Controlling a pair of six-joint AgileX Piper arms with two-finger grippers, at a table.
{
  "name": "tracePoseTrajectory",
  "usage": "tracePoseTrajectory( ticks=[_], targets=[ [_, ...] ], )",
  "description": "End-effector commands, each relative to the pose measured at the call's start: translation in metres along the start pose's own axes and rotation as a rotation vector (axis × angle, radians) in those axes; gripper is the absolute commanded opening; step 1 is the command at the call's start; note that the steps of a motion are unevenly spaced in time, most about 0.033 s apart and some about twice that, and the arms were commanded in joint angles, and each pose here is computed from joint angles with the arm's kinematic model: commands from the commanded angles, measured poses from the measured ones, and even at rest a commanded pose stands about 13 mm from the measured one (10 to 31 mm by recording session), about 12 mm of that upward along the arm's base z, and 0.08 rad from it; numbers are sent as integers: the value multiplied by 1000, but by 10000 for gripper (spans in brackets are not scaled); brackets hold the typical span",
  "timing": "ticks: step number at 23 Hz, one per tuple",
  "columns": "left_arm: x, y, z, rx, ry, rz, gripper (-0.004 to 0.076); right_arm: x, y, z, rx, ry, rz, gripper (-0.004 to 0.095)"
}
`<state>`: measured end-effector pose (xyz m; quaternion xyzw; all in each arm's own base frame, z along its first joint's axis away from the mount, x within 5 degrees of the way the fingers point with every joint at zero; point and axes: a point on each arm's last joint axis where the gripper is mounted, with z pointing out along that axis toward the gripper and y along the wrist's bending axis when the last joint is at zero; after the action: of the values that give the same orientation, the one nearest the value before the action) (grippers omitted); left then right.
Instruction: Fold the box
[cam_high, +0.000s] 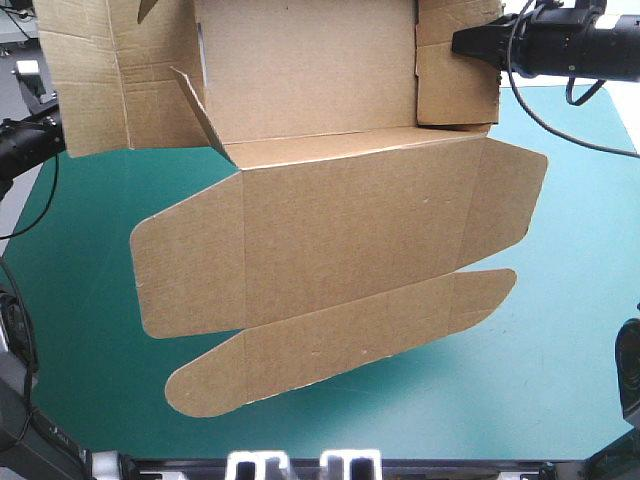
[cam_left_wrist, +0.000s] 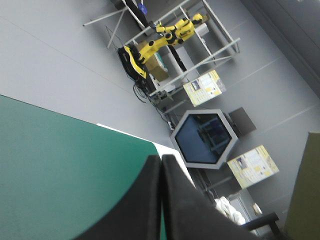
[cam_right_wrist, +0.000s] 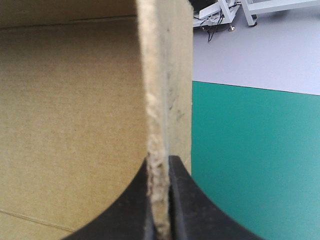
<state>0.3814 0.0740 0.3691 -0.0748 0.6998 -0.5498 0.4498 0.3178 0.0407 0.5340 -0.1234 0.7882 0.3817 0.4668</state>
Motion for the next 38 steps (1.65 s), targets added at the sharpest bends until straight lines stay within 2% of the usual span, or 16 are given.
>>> tracePoseTrajectory(
  ticks=[1, 6, 18, 23, 27, 33, 38],
  targets=[
    [6, -49, 12, 204, 40, 29, -10, -5, 32, -21, -84, -56, -32, -21],
    [13, -64, 21, 259, 51, 22, -10, -4, 28, -20, -42, -46, -44, -21],
    [25, -137, 18, 348, 101, 93, -10, -3, 5, -4, 3, -8, -46, -21],
    [33, -152, 19, 361, 125, 106, -10, -3, 0, -3, 38, -1, -55, -21],
    [41, -162, 13, 301, 164, 179, -10, -3, -4, -4, 91, -7, -72, -21],
    [45, -169, 10, 292, 176, 206, -10, -4, -6, -4, 109, -12, -78, -21],
    [63, -180, 22, 294, 252, 224, -10, -5, -9, -4, 146, -19, -91, -21]
  ],
)
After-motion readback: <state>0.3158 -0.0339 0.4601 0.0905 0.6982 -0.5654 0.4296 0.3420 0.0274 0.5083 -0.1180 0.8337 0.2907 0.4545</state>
